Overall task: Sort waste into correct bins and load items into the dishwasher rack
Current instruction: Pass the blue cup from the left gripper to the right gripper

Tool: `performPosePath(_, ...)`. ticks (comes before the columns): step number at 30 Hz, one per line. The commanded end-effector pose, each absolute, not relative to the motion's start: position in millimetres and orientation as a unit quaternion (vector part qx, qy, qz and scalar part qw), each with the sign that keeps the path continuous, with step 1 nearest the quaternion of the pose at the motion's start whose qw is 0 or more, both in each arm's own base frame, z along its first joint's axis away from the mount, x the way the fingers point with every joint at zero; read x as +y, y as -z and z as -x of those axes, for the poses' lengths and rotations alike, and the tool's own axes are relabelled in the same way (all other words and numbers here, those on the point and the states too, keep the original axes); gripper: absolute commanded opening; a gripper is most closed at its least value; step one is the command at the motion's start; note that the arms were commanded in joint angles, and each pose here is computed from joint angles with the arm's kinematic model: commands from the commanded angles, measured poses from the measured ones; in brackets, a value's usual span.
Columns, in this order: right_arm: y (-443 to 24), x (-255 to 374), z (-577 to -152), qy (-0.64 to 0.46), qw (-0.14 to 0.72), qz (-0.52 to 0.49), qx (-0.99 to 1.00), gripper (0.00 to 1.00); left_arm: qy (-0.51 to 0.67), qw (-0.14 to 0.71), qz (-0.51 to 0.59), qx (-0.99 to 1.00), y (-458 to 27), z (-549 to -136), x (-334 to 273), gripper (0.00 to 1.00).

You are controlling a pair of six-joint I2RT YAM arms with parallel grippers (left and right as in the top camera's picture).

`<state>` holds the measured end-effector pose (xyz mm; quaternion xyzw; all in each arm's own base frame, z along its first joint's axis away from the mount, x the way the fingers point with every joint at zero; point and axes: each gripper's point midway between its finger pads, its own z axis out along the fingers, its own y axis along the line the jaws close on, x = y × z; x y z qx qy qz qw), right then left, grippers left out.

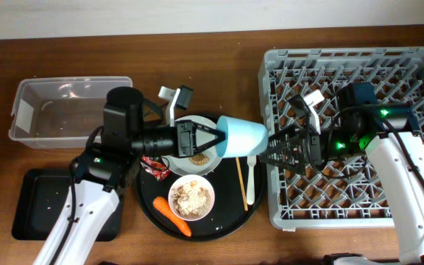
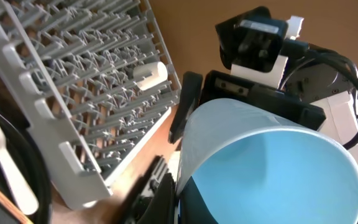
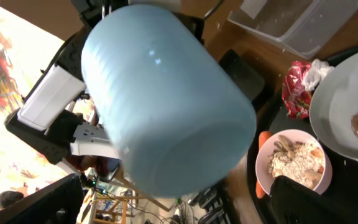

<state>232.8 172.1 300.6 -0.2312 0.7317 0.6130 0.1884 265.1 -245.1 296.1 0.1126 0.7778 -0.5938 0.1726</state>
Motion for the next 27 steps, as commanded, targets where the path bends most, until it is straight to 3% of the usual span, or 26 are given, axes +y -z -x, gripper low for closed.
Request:
performPosePath(1, -319, 175, -232, -0.631, 0.212, 0.245, 0.705, 0.94, 0.608, 0.154, -0.127, 0.768, -309, -251, -258, 0.00)
performPosePath(10, -328, 176, -232, -0.649, 0.221, 0.244, 0.685, 0.82, 0.600, 0.157, -0.127, 0.774, -306, -249, -264, 0.00)
performPosePath(27, -335, 176, -231, -0.663, 0.224, 0.241, 0.672, 0.81, 0.599, 0.188, -0.056, 0.776, -316, -275, -262, 0.00)
